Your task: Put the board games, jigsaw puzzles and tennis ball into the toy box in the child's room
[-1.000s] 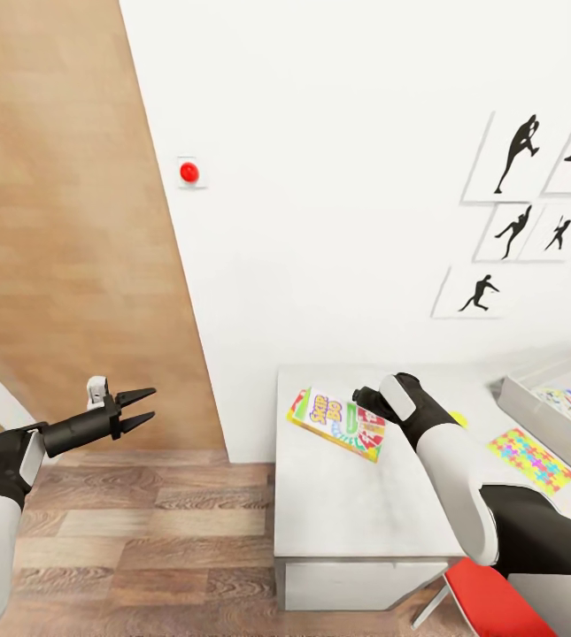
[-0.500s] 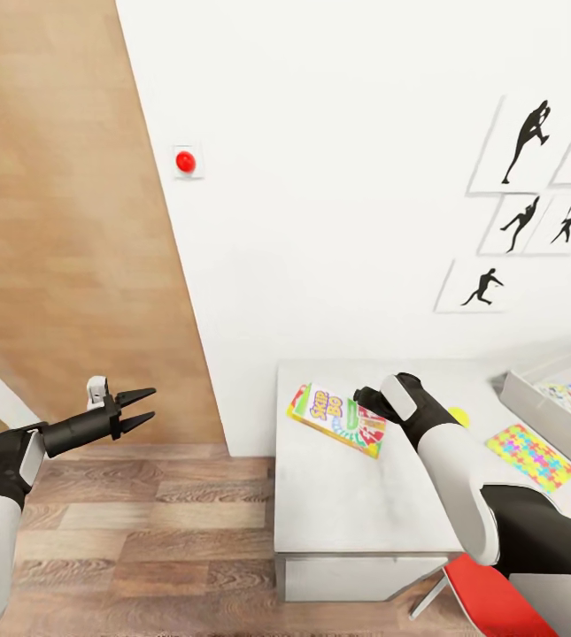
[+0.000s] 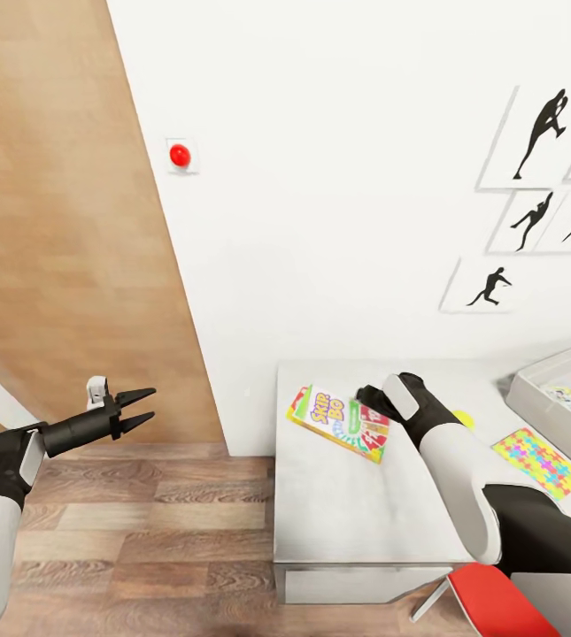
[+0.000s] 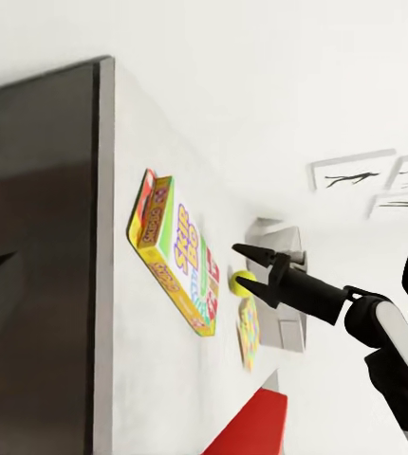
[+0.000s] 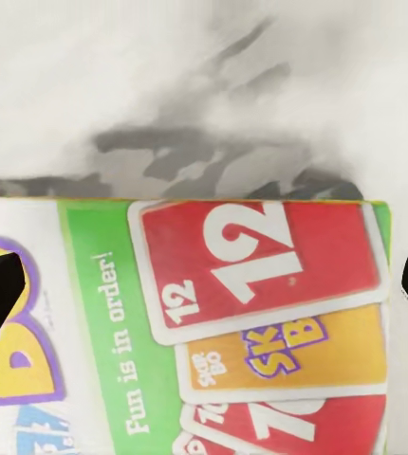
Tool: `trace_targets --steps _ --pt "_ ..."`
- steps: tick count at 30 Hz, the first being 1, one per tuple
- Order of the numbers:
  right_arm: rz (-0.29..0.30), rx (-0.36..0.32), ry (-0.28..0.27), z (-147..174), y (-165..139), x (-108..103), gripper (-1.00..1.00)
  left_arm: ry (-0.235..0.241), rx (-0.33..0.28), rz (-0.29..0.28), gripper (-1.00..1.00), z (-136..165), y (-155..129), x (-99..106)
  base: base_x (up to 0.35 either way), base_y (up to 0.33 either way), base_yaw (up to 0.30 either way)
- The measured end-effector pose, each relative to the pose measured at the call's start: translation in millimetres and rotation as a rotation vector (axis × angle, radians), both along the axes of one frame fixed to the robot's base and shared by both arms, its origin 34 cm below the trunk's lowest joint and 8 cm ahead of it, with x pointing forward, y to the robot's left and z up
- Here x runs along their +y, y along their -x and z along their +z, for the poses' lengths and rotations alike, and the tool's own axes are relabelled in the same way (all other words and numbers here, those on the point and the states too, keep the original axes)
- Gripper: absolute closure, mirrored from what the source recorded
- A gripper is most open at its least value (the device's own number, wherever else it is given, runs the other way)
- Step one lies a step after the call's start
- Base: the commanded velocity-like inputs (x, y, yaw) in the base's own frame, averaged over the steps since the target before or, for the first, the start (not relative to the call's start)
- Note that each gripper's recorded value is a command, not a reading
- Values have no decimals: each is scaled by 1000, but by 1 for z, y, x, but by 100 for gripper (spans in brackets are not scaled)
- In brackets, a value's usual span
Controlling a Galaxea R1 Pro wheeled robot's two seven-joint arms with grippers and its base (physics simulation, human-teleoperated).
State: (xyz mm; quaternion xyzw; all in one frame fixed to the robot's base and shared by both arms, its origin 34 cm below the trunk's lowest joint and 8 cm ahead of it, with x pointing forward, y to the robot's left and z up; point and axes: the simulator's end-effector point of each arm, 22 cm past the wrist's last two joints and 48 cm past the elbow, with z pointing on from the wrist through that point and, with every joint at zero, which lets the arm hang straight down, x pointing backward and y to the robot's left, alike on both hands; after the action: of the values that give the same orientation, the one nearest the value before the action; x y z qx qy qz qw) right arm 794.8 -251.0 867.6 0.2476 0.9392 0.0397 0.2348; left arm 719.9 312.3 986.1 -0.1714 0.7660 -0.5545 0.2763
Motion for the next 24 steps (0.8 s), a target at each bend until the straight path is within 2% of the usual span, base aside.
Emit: trace_targets --steps 13,18,24 --pt "-37 -9 -5 0 -1 -17 -100 -1 1 1 -100 0 0 1 13 33 0" --pt "-93 -9 -42 0 0 -27 -100 -2 0 1 -100 0 0 1 35 39 0" --pt "-122 -11 -60 -1 0 -30 -100 -2 0 1 -100 0 0 1 8 13 0"
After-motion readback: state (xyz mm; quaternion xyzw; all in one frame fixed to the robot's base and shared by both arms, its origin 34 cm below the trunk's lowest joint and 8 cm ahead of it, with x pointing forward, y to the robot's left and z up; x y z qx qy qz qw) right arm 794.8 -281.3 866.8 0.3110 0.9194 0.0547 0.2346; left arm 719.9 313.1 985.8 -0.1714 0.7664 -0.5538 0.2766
